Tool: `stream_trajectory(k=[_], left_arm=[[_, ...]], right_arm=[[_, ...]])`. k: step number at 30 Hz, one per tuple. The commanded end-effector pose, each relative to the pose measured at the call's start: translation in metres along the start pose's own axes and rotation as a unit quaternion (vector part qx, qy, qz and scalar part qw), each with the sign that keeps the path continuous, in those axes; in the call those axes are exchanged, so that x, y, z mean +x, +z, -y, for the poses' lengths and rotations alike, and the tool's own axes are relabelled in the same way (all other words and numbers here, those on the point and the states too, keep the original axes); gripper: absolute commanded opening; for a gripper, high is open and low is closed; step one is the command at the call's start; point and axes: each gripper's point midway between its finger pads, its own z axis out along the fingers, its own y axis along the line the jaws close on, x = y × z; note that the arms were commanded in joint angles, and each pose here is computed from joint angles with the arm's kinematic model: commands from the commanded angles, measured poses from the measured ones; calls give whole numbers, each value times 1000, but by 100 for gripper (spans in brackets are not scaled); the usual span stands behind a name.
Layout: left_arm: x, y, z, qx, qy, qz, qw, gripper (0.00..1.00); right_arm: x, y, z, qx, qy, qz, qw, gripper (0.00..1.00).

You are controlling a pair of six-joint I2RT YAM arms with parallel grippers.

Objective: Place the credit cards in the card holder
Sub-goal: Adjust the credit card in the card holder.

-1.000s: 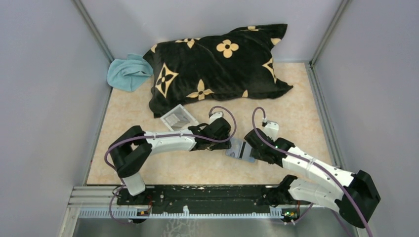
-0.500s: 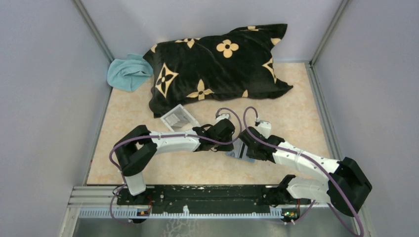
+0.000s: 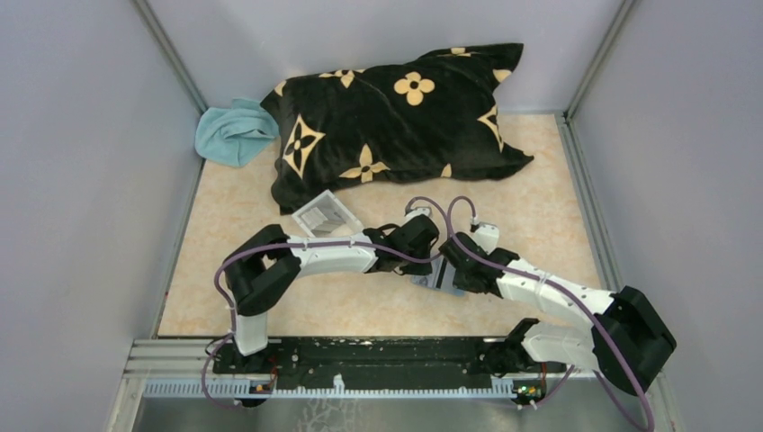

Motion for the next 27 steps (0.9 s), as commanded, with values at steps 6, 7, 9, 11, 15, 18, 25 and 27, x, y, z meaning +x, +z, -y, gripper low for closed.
stream_trajectory(k=[6, 7, 9, 11, 15, 18, 25, 27], left_arm=[[6, 6, 10, 15, 11, -17, 1000, 18], [7, 6, 10, 15, 9, -19, 1000, 18], [8, 7, 12, 19, 8, -21, 1000, 18], [9, 7, 14, 26, 8, -23, 999, 18], [10, 9, 17, 33, 9, -26, 999, 18], [12, 10, 19, 36, 11, -29, 999, 18], [16, 12, 20, 39, 13, -35, 999, 18], [16, 12, 21, 43, 14, -36, 998, 18]], right_arm=[[-12, -2, 13, 11, 30, 28, 999, 0], [-12, -2, 14, 14, 33, 30, 999, 0], [-13, -3, 17, 17, 39, 34, 999, 0], [-14, -4, 19, 20, 45, 36, 998, 0], [-12, -3, 24, 27, 50, 34, 998, 0], [-9, -1, 28, 33, 56, 30, 997, 0], [-2, 5, 37, 45, 73, 20, 996, 0], [-1, 7, 36, 44, 75, 17, 996, 0]])
